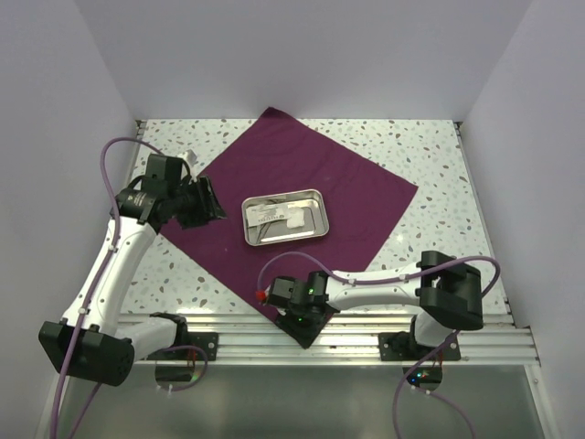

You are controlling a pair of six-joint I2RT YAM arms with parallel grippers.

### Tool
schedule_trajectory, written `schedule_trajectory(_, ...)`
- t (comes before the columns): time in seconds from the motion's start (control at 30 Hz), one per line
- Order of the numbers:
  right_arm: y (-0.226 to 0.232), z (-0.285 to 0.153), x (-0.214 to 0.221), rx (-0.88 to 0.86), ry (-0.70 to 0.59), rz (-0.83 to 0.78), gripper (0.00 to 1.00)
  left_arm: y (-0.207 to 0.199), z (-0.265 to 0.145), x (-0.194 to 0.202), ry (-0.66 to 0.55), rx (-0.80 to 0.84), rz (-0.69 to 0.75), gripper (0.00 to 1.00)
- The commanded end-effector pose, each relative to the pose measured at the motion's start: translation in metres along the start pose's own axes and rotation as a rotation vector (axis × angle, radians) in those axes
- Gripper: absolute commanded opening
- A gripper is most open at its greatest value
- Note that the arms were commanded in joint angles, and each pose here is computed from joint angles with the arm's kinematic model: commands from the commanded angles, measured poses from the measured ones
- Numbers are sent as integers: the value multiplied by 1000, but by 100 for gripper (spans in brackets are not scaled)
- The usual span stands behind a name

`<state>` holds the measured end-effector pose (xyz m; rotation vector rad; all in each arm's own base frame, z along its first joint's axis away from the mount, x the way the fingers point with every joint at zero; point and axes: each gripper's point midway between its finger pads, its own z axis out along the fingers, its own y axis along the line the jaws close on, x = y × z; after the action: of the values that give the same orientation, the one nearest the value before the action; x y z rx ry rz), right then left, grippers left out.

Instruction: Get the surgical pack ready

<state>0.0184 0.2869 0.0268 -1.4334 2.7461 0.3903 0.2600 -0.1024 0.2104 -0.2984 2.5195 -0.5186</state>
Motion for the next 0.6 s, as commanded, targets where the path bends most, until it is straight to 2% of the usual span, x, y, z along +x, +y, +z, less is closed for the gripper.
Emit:
schedule_trajectory(0.0,-3,5,-9,21,-33,-28,44,-5,-5,-2,-16,28,-6,57)
schedule_trajectory(0.27,-12,20,7,60,30,-22,45,-5,-2,-3,-7,25,1,57)
schedule_trajectory(0.43,-23,22,10,113,44,-21,40,-2,0,0,-2,17,-2,57)
schedule_trajectory(0.47,-24,21,9,120,39,-19,38,-2,0,0,-1,17,-4,57)
schedule_trajectory(0.57,-26,14,4,142,14,-15,21,-2,-1,1,-2,21,-5,57)
